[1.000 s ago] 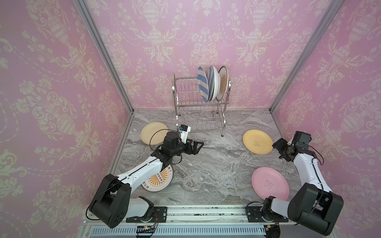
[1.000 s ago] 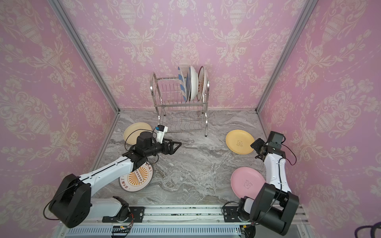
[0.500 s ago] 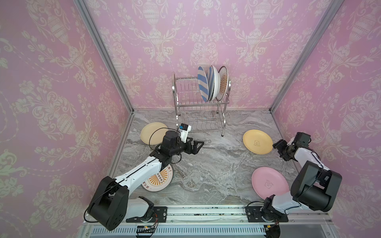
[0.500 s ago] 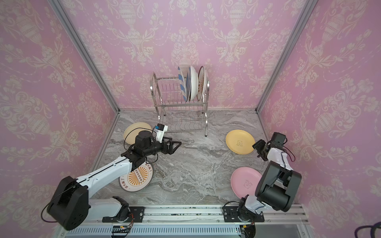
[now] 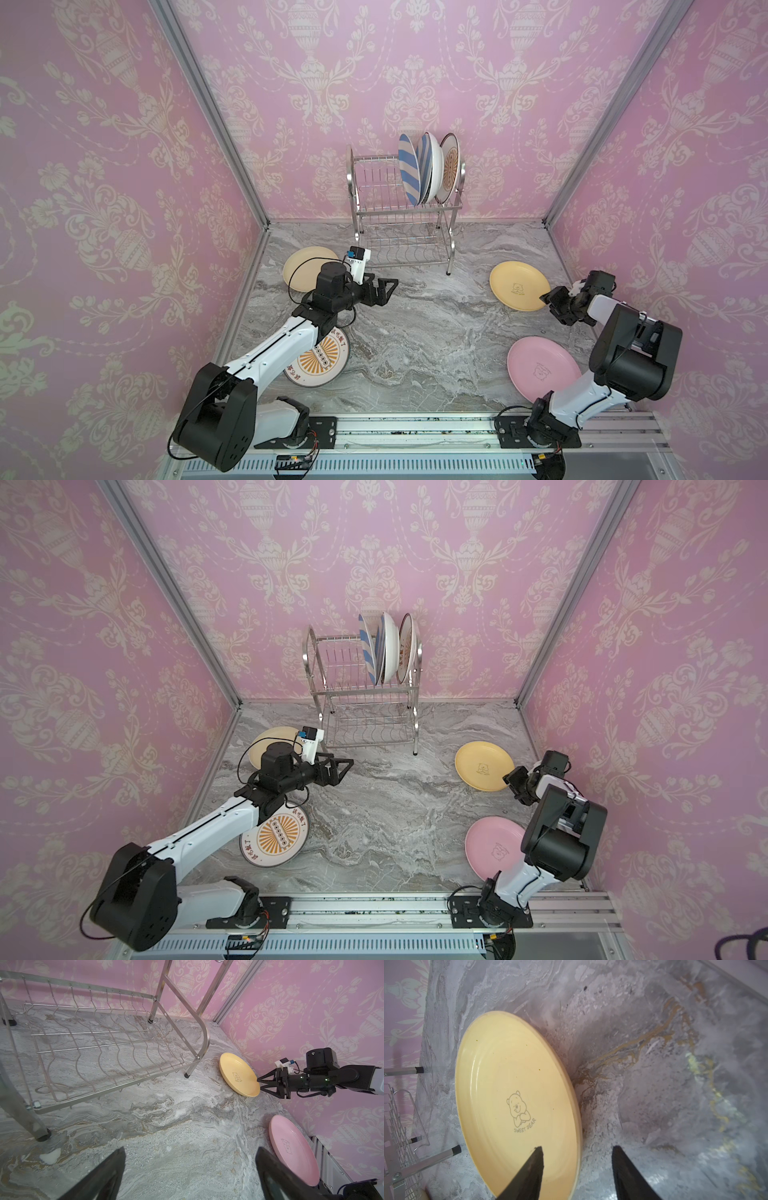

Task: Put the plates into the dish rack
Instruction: 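Move the right gripper down to the edge of the yellow bear plate, then grasp the yellow bear plate edge with the right gripper and tilt it upright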

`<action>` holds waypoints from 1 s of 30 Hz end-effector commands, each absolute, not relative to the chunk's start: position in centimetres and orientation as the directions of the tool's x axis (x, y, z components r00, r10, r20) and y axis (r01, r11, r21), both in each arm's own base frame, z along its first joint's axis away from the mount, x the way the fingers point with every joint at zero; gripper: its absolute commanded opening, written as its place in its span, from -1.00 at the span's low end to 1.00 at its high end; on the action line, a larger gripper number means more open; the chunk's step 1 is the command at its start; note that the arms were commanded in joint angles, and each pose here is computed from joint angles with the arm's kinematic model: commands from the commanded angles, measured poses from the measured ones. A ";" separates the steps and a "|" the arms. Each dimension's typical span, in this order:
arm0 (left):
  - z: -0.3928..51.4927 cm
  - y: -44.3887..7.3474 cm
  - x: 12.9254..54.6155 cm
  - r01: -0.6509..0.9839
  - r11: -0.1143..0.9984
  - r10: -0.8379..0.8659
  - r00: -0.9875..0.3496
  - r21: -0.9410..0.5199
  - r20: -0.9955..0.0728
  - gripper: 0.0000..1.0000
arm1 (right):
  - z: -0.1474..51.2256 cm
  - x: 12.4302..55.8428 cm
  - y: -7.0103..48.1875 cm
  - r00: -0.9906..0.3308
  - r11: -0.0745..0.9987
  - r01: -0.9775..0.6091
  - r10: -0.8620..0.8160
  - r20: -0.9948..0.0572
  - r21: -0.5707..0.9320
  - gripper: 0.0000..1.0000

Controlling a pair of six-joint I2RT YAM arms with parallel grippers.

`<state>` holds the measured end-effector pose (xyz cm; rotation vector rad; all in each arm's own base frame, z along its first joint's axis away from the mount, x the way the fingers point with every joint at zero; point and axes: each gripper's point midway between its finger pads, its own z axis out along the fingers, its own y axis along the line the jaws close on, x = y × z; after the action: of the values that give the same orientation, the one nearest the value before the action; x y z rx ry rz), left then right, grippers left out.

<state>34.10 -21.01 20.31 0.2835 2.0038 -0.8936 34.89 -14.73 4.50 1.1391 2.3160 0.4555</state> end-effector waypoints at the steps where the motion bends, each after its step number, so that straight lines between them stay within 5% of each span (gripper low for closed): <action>1: 20.0 -19.7 34.1 0.494 0.744 -0.128 -0.555 -0.450 -0.822 0.99 | 3.8 35.4 -14.7 -0.522 0.590 0.614 0.802 -0.292 0.525 0.02; 30: 25.2 -14.2 38.2 0.429 0.845 -0.141 -0.398 -0.320 -0.906 0.99 | 2.9 34.7 -14.7 -0.514 0.583 0.636 0.808 -0.286 0.506 -0.69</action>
<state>37.16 -15.12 24.39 0.2155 1.9065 -0.6937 35.63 -14.72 3.14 1.1395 2.2928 0.4915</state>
